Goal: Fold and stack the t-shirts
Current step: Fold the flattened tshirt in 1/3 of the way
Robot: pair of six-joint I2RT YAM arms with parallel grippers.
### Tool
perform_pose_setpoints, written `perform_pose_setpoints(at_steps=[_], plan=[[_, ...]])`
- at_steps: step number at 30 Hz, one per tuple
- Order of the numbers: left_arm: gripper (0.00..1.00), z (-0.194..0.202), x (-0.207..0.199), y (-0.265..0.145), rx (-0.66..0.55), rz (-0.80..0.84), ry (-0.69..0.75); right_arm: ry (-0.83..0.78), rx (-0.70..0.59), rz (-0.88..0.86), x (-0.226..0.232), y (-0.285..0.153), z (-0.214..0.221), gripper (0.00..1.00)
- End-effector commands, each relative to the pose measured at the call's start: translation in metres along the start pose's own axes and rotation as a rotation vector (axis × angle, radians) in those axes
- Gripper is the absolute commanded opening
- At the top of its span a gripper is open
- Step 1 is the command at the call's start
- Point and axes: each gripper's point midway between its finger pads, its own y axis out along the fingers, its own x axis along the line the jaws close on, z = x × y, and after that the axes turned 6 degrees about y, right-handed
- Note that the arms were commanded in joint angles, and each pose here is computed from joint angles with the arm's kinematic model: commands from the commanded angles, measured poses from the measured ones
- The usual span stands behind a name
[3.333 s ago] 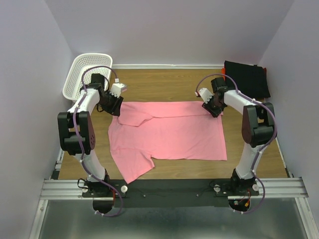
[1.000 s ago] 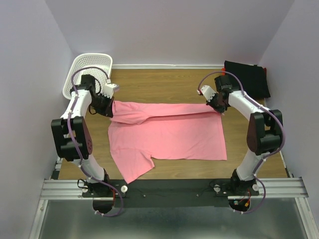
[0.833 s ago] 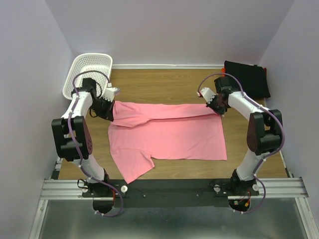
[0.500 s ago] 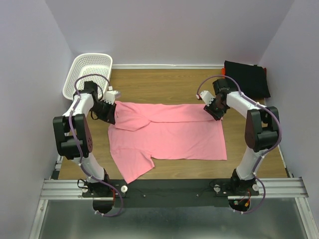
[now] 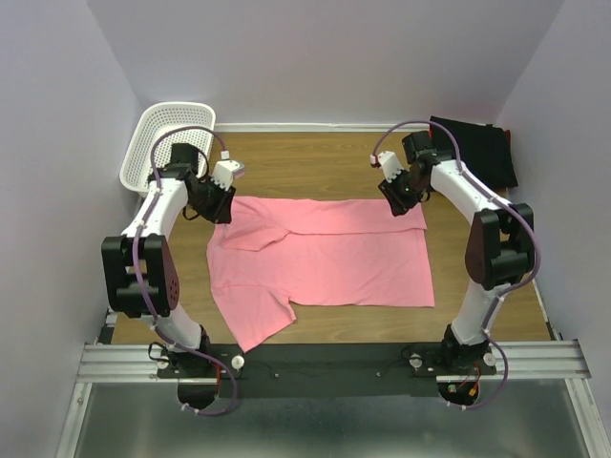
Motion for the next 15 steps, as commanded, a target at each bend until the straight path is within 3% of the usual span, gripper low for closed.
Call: perform_pose_setpoints(at_steps=[1,6,15], plan=[[0.35,0.001,0.002,0.011,0.001,-0.035,0.008,0.102,0.031,-0.096,0.018,0.013,0.002,0.44],[0.35,-0.016,0.019,0.022,-0.007,-0.056,-0.021,0.153,0.042,-0.084,0.011,0.03,-0.005,0.41],[0.37,-0.01,0.043,0.069,0.041,-0.065,-0.085,0.197,0.102,0.009,-0.016,0.068,-0.002,0.39]])
